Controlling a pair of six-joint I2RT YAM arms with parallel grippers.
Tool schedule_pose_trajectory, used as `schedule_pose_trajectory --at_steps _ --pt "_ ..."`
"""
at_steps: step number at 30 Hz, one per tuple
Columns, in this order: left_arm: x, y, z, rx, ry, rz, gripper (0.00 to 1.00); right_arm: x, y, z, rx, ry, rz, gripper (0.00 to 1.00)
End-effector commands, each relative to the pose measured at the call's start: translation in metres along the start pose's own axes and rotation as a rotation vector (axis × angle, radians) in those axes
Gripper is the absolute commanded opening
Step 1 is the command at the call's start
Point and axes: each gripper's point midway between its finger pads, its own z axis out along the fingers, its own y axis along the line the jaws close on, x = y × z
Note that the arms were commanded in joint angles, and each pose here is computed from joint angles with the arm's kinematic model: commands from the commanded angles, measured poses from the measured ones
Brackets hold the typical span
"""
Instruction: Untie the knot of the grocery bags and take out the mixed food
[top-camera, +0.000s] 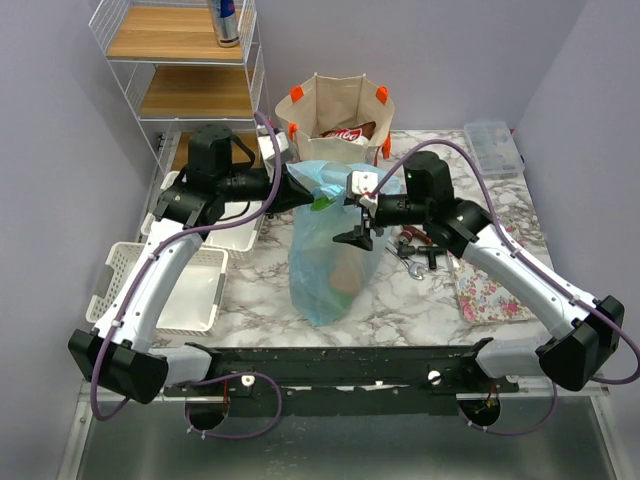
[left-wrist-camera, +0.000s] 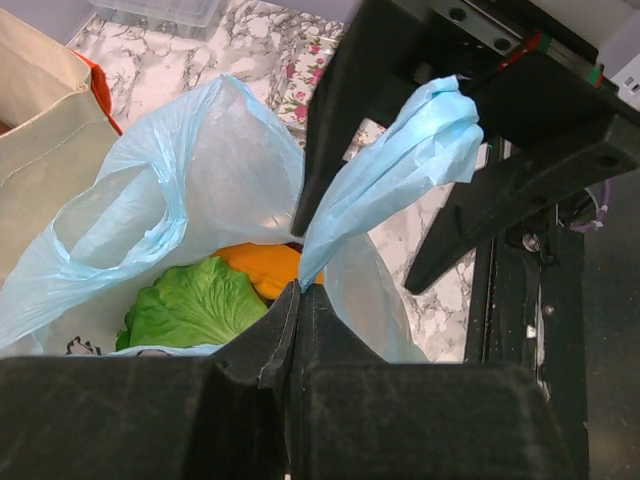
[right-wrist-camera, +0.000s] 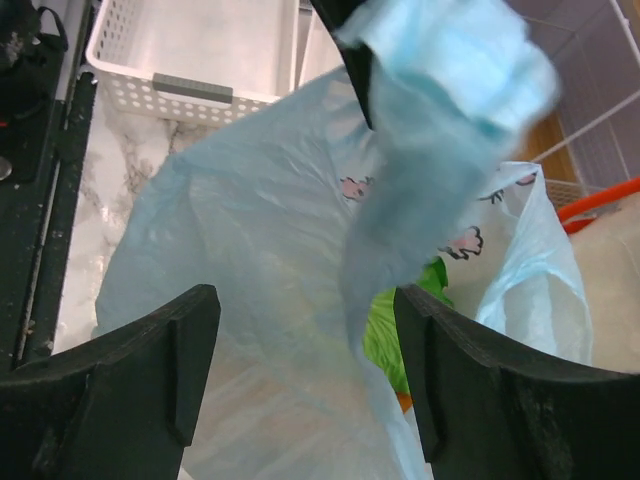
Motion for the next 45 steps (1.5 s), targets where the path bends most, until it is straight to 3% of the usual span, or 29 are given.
schedule_pose_trajectory --at_steps 1,8,13,18,22,23,26,29,36,45 --pt "-0.026 -0.012 -0.002 0.048 -0.049 0.064 0.00 -0.002 0.002 0.006 -0.048 0.011 -0.101 0.64" --pt "-0.026 -0.037 -0.021 0.045 -0.067 0.177 0.00 0.037 0.000 -0.014 0.061 0.183 -0.063 0.02" --pt "-0.003 -0.072 -0.034 0.123 -0.012 0.349 0.00 0.040 -0.021 -0.033 0.206 0.229 -0.024 0.01" --pt "0.080 -0.124 -0.029 0.337 0.192 0.535 0.00 0.024 -0.036 -0.048 0.323 0.171 -0.017 0.01" --pt "0.138 -0.140 -0.012 0.421 0.349 0.669 0.00 0.015 -0.031 -0.057 0.338 0.137 -0.027 0.01" --pt "0.142 -0.140 -0.011 0.419 0.359 0.670 0.11 0.013 -0.028 -0.061 0.340 0.137 -0.042 0.01" --pt "0.122 -0.131 -0.012 0.350 0.328 0.575 0.62 0.017 -0.017 -0.072 0.328 0.159 -0.097 0.01" --pt "0.085 -0.105 -0.020 0.238 0.217 0.488 0.82 0.022 -0.003 -0.082 0.312 0.173 -0.124 0.01" --pt "0.082 -0.054 -0.007 0.116 0.243 0.633 0.94 0.026 0.010 -0.088 0.297 0.166 -0.132 0.01" --pt "0.104 0.013 0.039 0.031 0.320 0.560 0.94 0.022 0.012 -0.098 0.320 0.164 -0.177 0.01"
